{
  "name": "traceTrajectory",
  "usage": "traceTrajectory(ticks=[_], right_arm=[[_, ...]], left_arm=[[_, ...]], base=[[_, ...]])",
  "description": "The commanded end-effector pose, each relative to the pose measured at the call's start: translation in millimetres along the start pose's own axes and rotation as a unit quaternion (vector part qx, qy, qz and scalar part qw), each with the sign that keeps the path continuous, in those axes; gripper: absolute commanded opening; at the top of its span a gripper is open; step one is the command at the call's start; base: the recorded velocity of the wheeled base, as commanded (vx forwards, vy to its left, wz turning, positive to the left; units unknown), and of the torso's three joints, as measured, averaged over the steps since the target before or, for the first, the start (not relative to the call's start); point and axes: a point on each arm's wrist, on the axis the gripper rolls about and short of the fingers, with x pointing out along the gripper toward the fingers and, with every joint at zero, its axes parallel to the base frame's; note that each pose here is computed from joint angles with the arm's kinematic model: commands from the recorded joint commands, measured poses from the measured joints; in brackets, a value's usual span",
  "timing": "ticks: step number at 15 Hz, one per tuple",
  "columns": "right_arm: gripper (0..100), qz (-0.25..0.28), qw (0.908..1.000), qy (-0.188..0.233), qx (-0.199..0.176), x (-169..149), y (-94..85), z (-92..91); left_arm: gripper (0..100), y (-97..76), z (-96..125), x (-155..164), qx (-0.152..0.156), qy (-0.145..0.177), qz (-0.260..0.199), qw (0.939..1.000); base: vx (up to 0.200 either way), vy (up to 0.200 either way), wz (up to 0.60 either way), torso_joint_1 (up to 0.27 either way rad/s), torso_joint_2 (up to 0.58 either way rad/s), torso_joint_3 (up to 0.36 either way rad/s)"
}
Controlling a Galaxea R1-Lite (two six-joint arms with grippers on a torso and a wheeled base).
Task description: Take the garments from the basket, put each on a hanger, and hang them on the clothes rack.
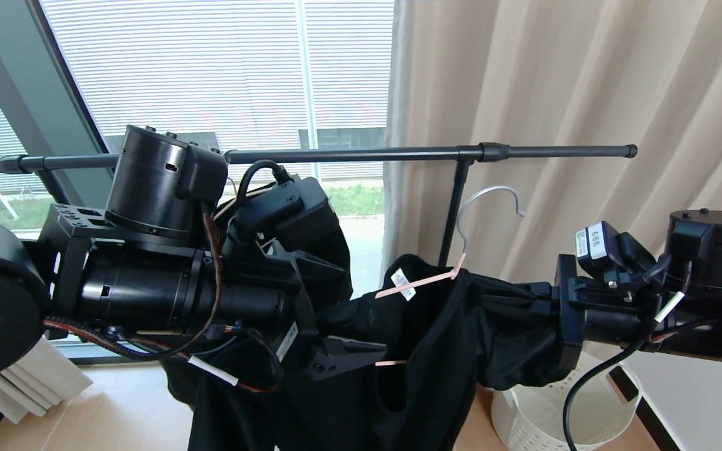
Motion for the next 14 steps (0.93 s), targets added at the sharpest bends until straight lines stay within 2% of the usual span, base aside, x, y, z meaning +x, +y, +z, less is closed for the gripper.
traceTrajectory(ticks=[1,6,7,14], right_arm=[[0,0.002,1.0000,-0.002,-0.002,-0.2,1.1,1.4],[0,0.002,1.0000,-0.002,-0.002,-0.2,1.1,1.4],[0,0.002,1.0000,-0.002,-0.002,-0.2,1.1,1.4],[0,0.000,1.0000,-0.003,-0.003,-0.7,0.9,1.8]], left_arm=[[100,1.7,-4.2,5.9,-0.005,0.009,-0.003,0.9999],[100,3.3,-4.2,10.2,-0.002,0.001,0.000,1.0000],[0,3.0,-6.4,10.3,-0.003,0.002,0.000,1.0000],[0,-0.6,-6.8,3.3,-0.002,-0.002,0.003,1.0000]], base=[[0.000,0.000,0.00,0.000,0.00,0.000],[0.000,0.000,0.00,0.000,0.00,0.000],[0.000,0.000,0.00,0.000,0.00,0.000],[0.000,0.000,0.00,0.000,0.00,0.000]])
